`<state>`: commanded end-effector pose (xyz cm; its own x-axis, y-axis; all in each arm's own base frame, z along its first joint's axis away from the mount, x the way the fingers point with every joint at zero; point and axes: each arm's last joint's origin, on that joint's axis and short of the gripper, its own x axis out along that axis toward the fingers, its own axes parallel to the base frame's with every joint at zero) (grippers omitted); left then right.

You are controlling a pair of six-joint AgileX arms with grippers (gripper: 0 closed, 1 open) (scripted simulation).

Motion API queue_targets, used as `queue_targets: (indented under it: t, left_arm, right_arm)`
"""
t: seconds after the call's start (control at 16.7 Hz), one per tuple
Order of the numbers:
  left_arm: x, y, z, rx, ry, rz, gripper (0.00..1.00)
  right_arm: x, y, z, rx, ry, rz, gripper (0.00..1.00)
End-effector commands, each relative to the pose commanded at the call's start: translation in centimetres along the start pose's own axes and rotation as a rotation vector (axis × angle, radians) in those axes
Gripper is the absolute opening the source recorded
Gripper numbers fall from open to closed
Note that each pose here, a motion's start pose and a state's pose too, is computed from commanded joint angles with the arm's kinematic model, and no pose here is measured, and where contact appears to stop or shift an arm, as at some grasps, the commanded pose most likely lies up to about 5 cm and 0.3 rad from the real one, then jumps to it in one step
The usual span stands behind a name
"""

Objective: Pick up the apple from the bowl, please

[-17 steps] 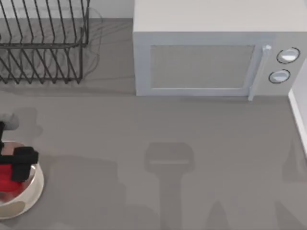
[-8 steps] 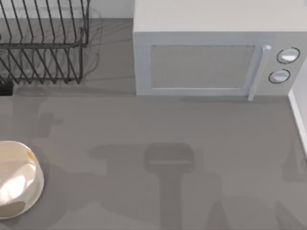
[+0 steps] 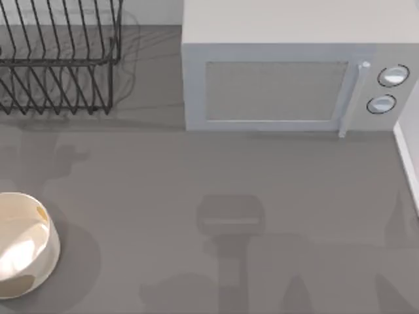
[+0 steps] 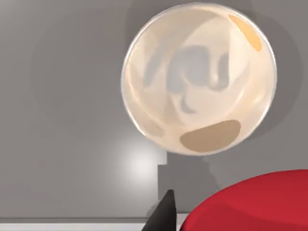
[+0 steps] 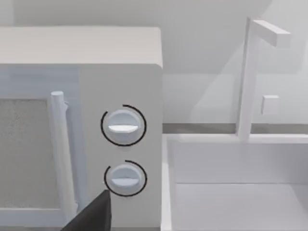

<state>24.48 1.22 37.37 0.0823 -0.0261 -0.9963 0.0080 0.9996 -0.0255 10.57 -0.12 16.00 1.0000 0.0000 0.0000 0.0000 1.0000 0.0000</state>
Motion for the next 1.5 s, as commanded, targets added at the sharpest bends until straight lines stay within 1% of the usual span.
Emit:
queue_targets:
  t: [0.3,0.48,0.6,0.78,0.9,1.02,1.14,1.26,1.5]
  left_arm:
    - [0.1,0.1,0.1,-0.003,0.003,0.001,0.0]
    - [1.1,-1.6,1.2,-0.004,0.02,-0.002,0.0]
    - [2.4,-4.1,2.2,-0.003,0.037,-0.002,0.0]
    - [5.0,-9.8,2.9,0.004,0.062,0.002,0.0]
    - [6.8,-14.3,2.4,0.009,0.074,0.009,0.0]
    - [8.5,-18.3,1.2,0.013,0.082,0.016,0.0]
    - [9.9,-21.1,0.0,0.013,0.084,0.022,0.0]
    - [10.8,-22.7,-0.8,0.013,0.083,0.025,0.0]
    - [11.0,-23.0,-1.0,0.013,0.083,0.025,0.0]
  right_arm:
    - [0.0,0.0,0.0,0.0,0.0,0.0,1.0]
    - [0.0,0.0,0.0,0.0,0.0,0.0,1.0]
    - [0.0,0.0,0.0,0.0,0.0,0.0,1.0]
    - [0.0,0.0,0.0,0.0,0.0,0.0,1.0]
    - [0.0,0.0,0.0,0.0,0.0,0.0,1.0]
    - [0.0,0.0,0.0,0.0,0.0,0.0,1.0]
    - [0.0,0.0,0.0,0.0,0.0,0.0,1.0]
    - [0.0,0.0,0.0,0.0,0.0,0.0,1.0]
    - [0.0,0.0,0.0,0.0,0.0,0.0,1.0]
